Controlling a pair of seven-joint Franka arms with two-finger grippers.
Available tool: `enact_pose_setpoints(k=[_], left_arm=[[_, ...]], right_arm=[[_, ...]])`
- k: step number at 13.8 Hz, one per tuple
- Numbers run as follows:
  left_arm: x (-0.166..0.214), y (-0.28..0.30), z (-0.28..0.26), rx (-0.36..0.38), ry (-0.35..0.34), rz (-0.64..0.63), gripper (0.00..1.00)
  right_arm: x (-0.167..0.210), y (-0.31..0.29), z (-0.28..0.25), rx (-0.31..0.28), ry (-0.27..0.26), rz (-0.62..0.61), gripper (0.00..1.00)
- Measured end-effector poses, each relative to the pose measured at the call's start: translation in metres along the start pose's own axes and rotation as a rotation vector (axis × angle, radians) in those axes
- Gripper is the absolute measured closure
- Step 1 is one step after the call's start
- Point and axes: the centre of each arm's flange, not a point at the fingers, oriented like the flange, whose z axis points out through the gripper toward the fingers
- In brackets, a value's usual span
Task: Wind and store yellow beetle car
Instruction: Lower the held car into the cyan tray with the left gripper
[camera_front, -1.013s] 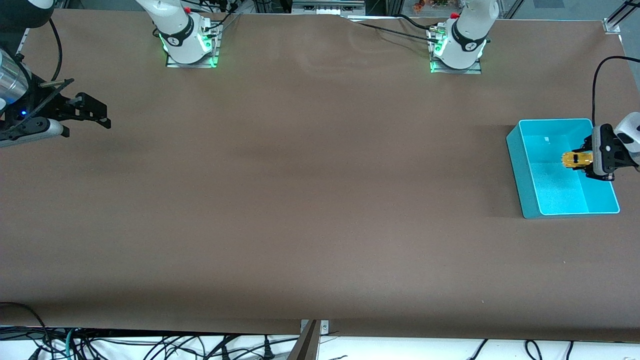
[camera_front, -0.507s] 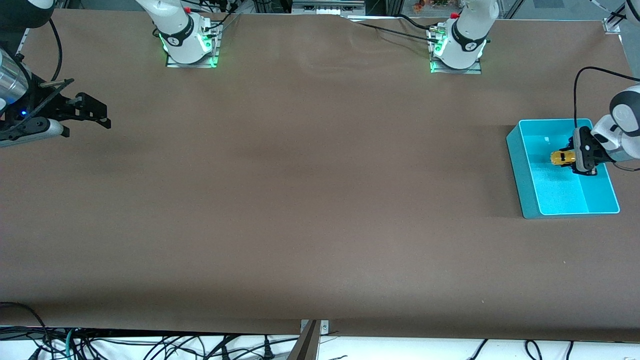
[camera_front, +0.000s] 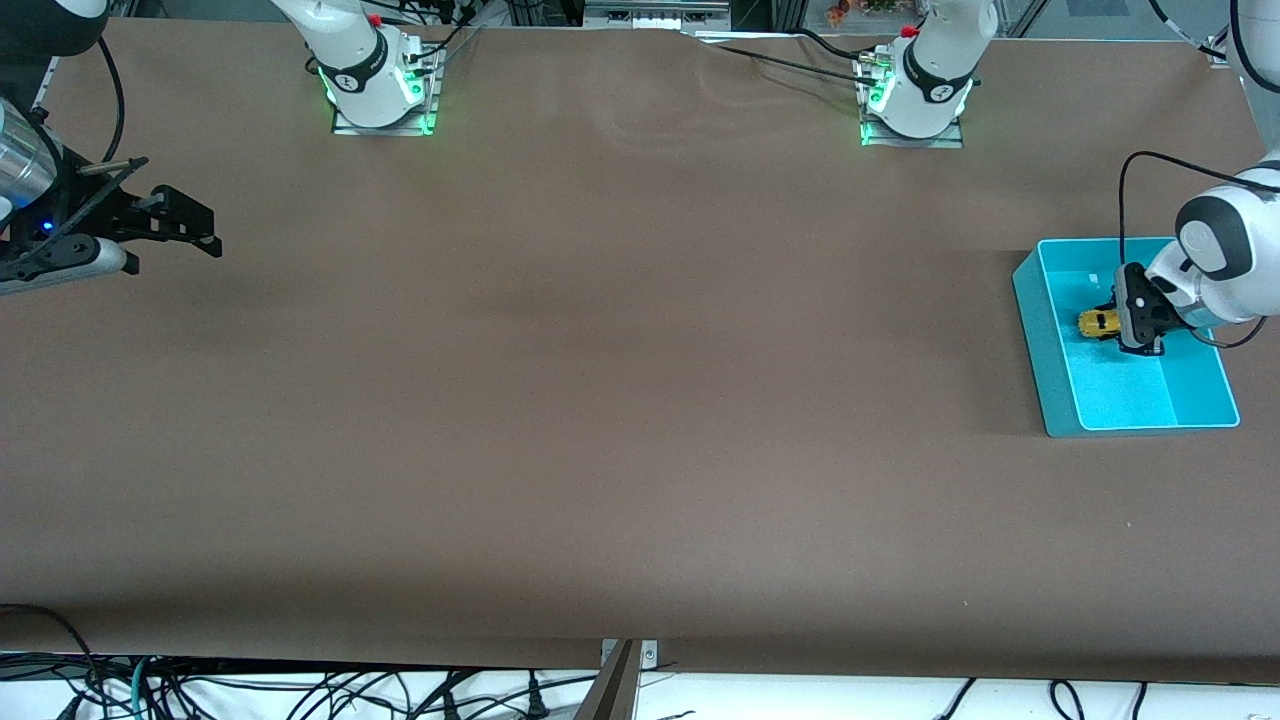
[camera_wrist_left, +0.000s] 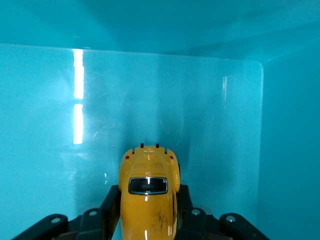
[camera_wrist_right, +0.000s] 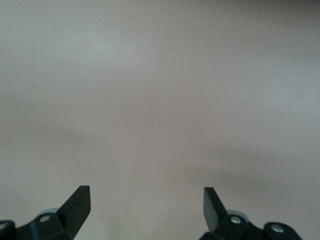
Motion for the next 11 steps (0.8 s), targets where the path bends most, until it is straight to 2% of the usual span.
enact_pose_setpoints(k=[8,10,11], left_arm=[[-0.0024,-0.0007,0.0079,0.023,0.027,-0.046,0.50],[-0.0006,-0.0026,0.0100,0.030,0.028,-0.046,0.36],[0.0007,-0.0036,0.0098,0.029,0.030,-0.044,0.25]], right_arm=[[0.0000,0.0000,0.0000,0.000,0.000,0.000,0.00],[0.0000,0.0000,0.0000,0.000,0.000,0.000,0.00],[0.0000,0.0000,0.0000,0.000,0.000,0.000,0.00]])
